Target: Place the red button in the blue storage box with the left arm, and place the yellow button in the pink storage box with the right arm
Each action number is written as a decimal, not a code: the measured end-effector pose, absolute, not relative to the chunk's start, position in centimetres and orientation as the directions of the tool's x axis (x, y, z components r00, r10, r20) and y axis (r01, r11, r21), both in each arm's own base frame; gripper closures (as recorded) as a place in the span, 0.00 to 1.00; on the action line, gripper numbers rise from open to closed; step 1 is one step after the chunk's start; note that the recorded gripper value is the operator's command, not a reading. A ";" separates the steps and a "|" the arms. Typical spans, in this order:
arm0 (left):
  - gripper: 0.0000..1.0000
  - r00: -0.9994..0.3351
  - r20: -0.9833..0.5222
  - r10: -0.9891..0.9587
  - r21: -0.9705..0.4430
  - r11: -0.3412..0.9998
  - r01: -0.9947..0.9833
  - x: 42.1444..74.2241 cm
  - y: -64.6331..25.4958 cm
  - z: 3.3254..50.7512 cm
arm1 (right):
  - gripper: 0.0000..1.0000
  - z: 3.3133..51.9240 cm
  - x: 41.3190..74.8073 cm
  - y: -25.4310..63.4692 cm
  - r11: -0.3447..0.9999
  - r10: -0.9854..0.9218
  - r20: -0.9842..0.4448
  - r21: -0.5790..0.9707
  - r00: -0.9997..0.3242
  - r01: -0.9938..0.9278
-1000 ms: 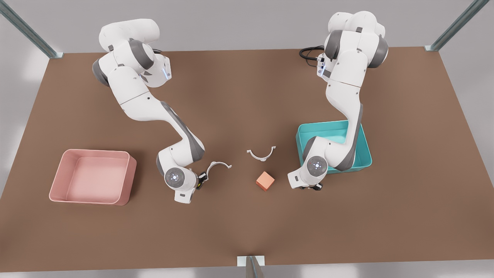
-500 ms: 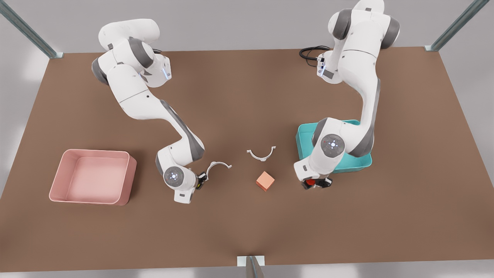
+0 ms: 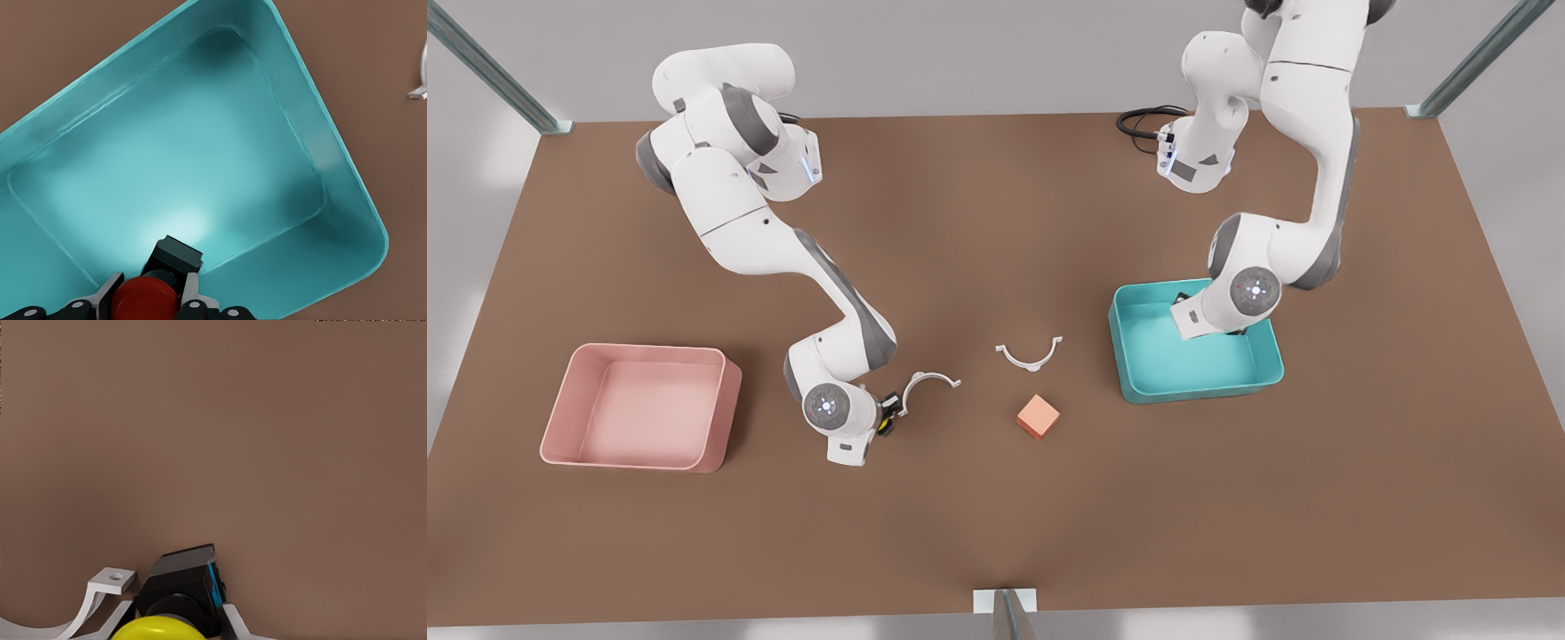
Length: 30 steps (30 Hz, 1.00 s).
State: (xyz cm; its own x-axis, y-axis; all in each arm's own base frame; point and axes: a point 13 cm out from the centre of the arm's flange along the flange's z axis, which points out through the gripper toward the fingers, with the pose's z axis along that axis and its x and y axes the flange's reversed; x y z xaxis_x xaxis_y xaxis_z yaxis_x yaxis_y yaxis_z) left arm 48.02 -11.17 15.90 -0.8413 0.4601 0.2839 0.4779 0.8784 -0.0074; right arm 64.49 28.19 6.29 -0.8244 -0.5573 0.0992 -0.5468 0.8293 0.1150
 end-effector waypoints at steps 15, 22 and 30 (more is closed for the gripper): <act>0.00 -0.824 0.139 0.549 0.027 0.830 0.557 52.1 -13.3 17.9 | 0.46 17.8 67.6 19.6 0.879 -0.476 0.041 0.070 -0.879 -0.472; 0.00 -0.887 -0.139 0.440 0.061 0.898 0.436 61.0 -15.0 43.9 | 0.46 26.3 64.5 1.2 0.947 -0.322 0.073 0.021 -0.944 -0.321; 0.00 -0.960 -0.151 0.235 0.013 0.972 0.236 63.4 -8.0 49.3 | 0.46 24.5 58.7 -15.3 0.975 -0.222 0.230 0.076 -0.948 -0.210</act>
State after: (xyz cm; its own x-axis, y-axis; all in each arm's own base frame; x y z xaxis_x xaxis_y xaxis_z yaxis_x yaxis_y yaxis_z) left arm 63.37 -8.02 49.32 -0.9603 0.2348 -0.1508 0.2355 0.9718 0.0132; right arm 58.69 -15.28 24.51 -0.9476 -0.2220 0.2298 -0.2101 0.9748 0.0756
